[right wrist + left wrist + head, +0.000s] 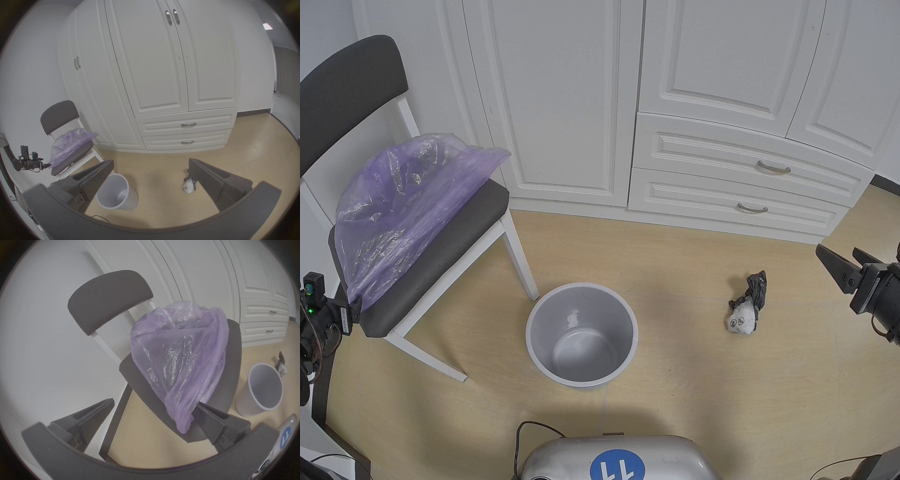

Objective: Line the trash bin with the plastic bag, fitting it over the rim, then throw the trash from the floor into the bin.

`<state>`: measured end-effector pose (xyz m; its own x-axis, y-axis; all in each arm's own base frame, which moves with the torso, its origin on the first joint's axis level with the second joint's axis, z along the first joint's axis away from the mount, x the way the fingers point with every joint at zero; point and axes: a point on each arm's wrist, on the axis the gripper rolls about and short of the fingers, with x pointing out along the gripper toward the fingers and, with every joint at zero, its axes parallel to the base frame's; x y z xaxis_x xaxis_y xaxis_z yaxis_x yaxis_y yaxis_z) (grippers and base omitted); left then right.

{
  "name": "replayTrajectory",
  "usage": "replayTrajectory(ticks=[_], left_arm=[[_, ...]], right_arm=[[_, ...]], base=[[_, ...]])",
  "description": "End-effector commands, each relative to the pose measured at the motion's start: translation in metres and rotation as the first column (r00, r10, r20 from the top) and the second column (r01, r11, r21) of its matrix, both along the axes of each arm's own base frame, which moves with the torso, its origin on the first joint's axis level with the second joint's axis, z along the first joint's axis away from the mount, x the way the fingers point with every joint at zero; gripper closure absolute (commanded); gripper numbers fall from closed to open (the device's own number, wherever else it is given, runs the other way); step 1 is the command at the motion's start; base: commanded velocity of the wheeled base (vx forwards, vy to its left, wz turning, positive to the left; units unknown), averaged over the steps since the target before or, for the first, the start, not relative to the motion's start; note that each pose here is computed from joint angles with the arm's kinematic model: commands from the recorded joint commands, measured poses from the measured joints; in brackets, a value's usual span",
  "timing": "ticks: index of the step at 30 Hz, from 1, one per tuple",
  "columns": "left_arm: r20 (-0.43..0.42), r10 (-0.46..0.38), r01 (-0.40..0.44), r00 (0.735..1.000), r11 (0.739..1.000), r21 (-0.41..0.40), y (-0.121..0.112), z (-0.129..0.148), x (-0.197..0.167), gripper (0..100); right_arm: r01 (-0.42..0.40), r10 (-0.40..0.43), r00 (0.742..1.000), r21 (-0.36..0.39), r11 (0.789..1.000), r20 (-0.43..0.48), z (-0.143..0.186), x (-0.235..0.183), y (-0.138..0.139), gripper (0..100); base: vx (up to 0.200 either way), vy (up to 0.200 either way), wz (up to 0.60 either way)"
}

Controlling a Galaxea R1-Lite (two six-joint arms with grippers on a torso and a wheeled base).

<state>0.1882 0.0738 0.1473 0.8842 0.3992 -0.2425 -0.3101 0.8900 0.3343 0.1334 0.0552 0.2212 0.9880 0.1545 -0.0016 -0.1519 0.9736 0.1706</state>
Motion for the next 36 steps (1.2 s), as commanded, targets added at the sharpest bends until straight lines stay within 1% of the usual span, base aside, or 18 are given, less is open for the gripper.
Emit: replayTrajectory(ticks=[1,3,5,6,7,9,10,13,21,23,26,34,35,36], left_arm=[[0.005,0.03,-0.03,1.0,0.999,-0.018,0.009,-0.003,0.009,0],[0.015,0.036,-0.036,0.999,0.999,-0.019,0.01,-0.001,0.009,0],[0.06,0.051,-0.051,0.997,0.999,-0.012,0.014,0.004,0.009,0],[0.068,0.055,-0.054,0.996,0.998,-0.01,0.015,0.004,0.009,0],[0.104,0.065,-0.065,0.992,0.998,0.0,0.017,0.008,0.009,0],[0.137,0.073,-0.075,0.988,0.997,0.011,0.019,0.011,0.008,0],[0.169,0.078,-0.083,0.983,0.996,0.022,0.021,0.015,0.008,0],[0.207,0.082,-0.092,0.975,0.995,0.036,0.023,0.019,0.008,0],[0.24,0.079,-0.09,0.967,0.995,0.034,0.025,0.019,0.012,0],[0.274,0.077,-0.093,0.959,0.995,0.046,0.027,0.02,0.015,0],[0.292,0.075,-0.094,0.954,0.994,0.053,0.027,0.019,0.017,0],[0.28,0.074,-0.092,0.957,0.995,0.05,0.028,0.016,0.018,0],[0.28,0.074,-0.092,0.957,0.995,0.05,0.028,0.016,0.018,100],[0.279,0.073,-0.09,0.958,0.995,0.05,0.028,0.015,0.018,100]], right_arm=[[-0.014,0.014,1.0,-0.006,1.0,-0.005,-0.008,0.003,0.004,0],[-0.014,0.014,1.0,-0.005,1.0,0.001,-0.008,0.004,0.004,0],[-0.014,0.014,1.0,0.0,1.0,0.011,-0.008,0.004,0.004,0],[-0.014,0.014,1.0,0.001,1.0,0.012,-0.007,0.004,0.004,0],[-0.014,0.014,1.0,0.004,1.0,0.013,-0.007,0.004,0.004,0],[-0.014,0.014,1.0,0.006,1.0,0.016,-0.007,0.004,0.004,0],[-0.015,0.015,1.0,0.011,1.0,0.024,-0.006,0.004,0.004,0],[-0.026,0.025,0.999,0.019,0.999,0.042,-0.005,0.003,0.006,0],[-0.031,0.03,0.999,0.023,0.999,0.046,-0.005,0.003,0.006,0],[-0.031,0.03,0.998,0.023,0.999,0.047,-0.005,0.003,0.006,0],[-0.031,0.03,0.998,0.023,0.999,0.047,-0.005,0.003,0.006,0],[-0.045,0.044,0.998,0.028,0.999,0.046,-0.005,0.002,0.008,0],[-0.045,0.044,0.998,0.028,0.999,0.046,-0.005,0.002,0.008,0],[-0.047,0.045,0.998,0.028,0.999,0.047,-0.005,0.002,0.008,0]], base=[[0.0,0.0,0.0],[0.0,0.0,0.0],[0.0,0.0,0.0],[0.0,0.0,0.0],[0.0,0.0,0.0],[0.0,0.0,0.0],[0.0,0.0,0.0],[0.0,0.0,0.0],[0.0,0.0,0.0],[0.0,0.0,0.0],[0.0,0.0,0.0],[0.0,0.0,0.0],[0.0,0.0,0.0],[0.0,0.0,0.0]])
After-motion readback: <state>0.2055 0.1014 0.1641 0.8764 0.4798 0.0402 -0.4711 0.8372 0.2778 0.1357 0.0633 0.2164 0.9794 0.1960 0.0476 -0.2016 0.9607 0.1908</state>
